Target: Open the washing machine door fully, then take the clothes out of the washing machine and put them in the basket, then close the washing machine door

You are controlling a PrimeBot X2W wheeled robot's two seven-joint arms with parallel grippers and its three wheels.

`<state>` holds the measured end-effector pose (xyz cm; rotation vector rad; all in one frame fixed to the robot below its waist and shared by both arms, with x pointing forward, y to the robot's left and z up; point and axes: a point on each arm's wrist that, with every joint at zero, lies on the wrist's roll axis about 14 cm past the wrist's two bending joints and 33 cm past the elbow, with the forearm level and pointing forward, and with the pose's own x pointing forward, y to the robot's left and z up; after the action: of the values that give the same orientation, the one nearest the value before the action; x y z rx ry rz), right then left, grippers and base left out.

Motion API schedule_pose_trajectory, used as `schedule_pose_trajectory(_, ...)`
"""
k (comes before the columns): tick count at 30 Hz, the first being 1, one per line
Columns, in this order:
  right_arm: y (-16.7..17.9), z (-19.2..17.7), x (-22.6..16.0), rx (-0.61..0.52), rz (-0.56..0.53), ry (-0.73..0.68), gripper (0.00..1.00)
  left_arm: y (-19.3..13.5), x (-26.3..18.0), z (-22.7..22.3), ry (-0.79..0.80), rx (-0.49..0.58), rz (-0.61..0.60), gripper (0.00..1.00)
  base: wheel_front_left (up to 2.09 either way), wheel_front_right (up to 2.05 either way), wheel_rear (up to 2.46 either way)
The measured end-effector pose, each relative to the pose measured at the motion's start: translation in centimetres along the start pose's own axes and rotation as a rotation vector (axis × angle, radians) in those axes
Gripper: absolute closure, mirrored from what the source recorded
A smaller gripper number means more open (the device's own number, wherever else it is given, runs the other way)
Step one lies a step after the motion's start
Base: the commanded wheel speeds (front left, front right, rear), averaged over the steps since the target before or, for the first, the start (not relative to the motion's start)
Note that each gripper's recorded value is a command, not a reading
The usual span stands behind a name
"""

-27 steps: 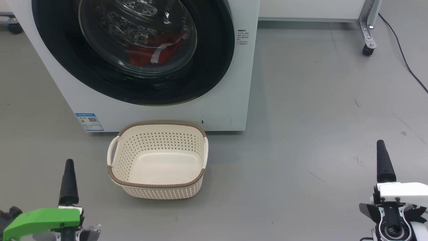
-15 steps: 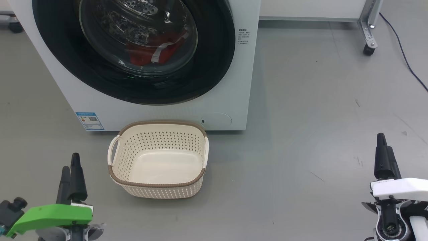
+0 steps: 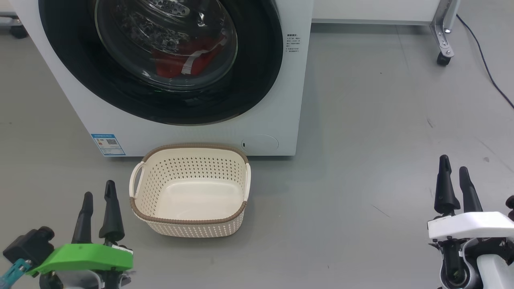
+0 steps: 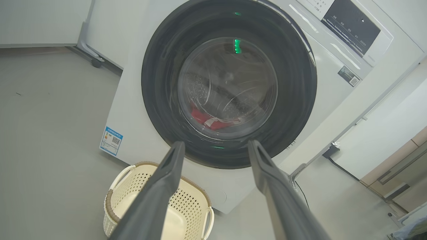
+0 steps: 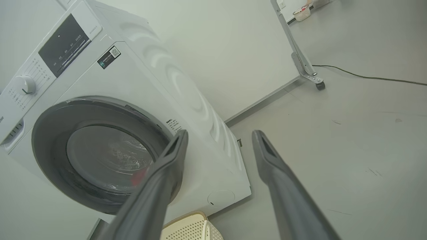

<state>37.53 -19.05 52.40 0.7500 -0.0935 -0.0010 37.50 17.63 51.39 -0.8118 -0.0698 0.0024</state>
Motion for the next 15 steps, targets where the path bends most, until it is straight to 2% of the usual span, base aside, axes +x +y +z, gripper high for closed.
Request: schedule_pose_trajectory(15,1.0,-1.6,-0.2,-0.253,0.05,0.043,0.0,-1.2,-0.2,-2.1,0.049,0.321,-0.053,0.0,0.0,0.0,0.0)
